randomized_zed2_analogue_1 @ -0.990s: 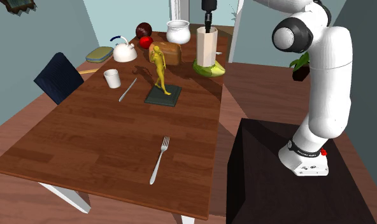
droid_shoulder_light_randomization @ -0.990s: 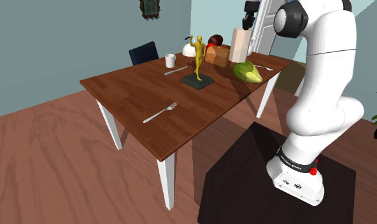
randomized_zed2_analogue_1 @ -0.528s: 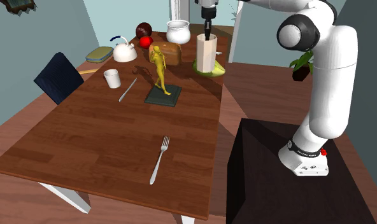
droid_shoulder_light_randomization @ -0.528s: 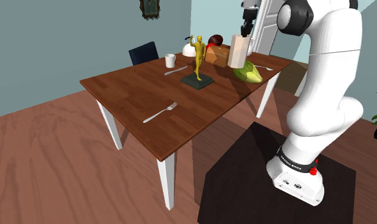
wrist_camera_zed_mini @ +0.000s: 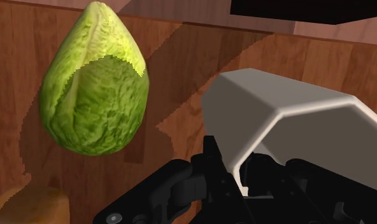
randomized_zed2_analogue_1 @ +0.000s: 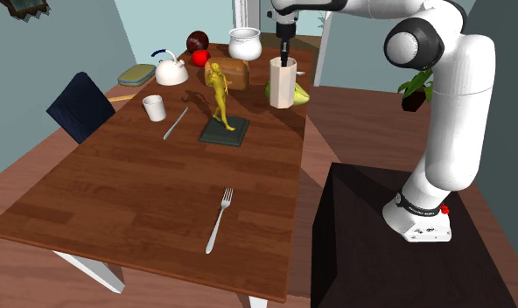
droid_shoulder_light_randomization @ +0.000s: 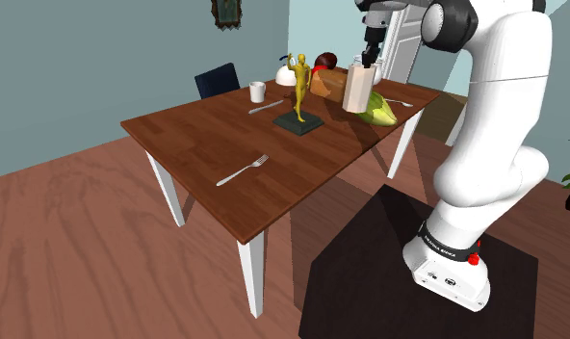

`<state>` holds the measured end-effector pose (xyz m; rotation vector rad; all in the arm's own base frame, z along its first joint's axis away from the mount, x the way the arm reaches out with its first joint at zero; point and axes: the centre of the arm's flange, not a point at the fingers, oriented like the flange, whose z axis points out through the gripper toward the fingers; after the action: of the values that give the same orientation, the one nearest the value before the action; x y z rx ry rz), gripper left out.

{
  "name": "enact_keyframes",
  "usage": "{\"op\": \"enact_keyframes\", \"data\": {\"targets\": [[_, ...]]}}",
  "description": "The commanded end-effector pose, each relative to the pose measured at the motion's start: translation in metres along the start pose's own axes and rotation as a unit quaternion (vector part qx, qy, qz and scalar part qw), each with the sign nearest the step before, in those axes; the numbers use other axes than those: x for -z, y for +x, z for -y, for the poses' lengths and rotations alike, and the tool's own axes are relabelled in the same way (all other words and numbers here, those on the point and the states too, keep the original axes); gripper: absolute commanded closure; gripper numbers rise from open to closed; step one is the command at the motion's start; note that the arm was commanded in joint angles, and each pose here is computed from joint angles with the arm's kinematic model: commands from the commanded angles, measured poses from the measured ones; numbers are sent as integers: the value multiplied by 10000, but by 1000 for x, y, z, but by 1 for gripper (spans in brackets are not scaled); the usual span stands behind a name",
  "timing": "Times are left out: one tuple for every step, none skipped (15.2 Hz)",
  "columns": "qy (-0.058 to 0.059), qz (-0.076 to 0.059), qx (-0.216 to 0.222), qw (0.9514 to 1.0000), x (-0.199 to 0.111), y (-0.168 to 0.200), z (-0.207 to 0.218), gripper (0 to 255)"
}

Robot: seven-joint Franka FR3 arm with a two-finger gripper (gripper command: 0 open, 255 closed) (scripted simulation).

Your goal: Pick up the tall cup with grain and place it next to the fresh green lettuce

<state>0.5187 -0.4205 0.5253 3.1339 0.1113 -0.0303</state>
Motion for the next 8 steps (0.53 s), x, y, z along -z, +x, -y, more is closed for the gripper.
{"op": "enact_keyframes", "data": {"targets": [[-5,-6,0,10000,-11,0,1,255],[-5,-6,0,10000,-16,0,1,255],[-5,-6,0,10000,-21,0,1,255],[-5,-6,0,10000,-27,0,1,255],[-5,-6,0,10000,-32,0,1,255],[-5,-6,0,10000,-37,0,1,255],[-5,-6,0,10000,-43,0,1,255],[-5,-6,0,10000,-48,0,1,255]]}}
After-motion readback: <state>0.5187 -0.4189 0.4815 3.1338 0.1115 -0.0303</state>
